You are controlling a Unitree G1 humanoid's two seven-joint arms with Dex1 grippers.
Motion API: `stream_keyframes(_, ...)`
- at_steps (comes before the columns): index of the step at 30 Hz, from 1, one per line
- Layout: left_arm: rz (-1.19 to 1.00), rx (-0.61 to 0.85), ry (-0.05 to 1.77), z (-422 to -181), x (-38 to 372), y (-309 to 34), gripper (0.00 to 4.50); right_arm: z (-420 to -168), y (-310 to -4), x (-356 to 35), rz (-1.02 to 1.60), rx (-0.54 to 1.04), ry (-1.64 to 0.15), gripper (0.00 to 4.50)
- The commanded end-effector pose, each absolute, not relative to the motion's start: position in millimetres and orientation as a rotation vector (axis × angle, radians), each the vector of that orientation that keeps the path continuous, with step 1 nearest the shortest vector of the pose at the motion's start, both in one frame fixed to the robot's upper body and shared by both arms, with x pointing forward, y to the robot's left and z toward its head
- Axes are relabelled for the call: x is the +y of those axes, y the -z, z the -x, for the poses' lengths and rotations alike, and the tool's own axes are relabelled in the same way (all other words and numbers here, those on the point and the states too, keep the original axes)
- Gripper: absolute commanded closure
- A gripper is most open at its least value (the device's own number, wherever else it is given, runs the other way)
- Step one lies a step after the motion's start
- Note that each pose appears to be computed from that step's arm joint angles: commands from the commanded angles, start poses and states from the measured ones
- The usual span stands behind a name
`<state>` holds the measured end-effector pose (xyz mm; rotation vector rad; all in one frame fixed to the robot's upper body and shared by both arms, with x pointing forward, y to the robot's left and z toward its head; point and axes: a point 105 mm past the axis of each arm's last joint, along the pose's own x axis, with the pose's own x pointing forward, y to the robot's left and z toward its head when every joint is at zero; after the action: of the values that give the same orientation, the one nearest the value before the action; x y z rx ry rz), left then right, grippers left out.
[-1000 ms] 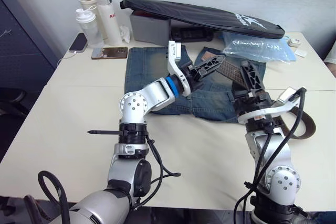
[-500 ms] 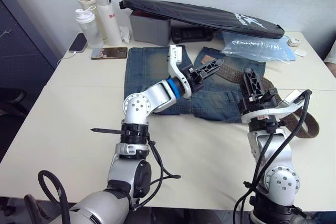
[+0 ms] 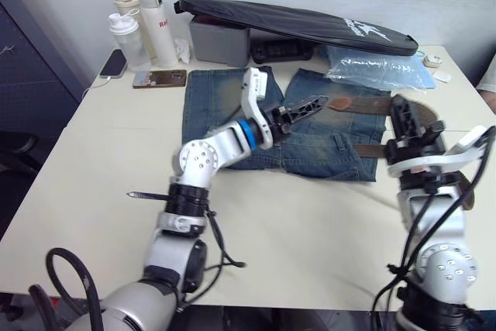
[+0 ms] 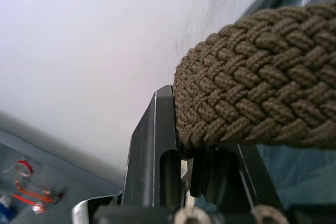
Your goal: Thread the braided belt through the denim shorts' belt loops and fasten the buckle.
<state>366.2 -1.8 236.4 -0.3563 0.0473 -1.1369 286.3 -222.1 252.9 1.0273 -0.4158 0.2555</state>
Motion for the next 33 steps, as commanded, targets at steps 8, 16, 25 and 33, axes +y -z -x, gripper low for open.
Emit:
stream_keyframes(8, -0.489, -0.164, 1.433, -332.7, -36.2, -193.4, 0.05, -258.8, -266.0, -243.6, -0.376, -0.175, -0.258, 4.5)
stream_keyframes(16, -0.563, -0.129, 1.47, -340.4, -79.3, -162.4, 0.05, -230.6, -255.3, -264.6, -0.235, -0.021, -0.24, 4.5)
stream_keyframes(25, -0.643, -0.019, 1.418, -353.5, -105.6, -123.4, 0.05, -220.3, -255.0, -271.3, -0.256, -0.063, -0.152, 4.5)
stream_keyframes(33, -0.665, 0.099, 1.346, -358.5, -104.9, -93.1, 2.14, -216.9, -256.7, -266.5, -0.27, -0.091, -0.142, 4.5)
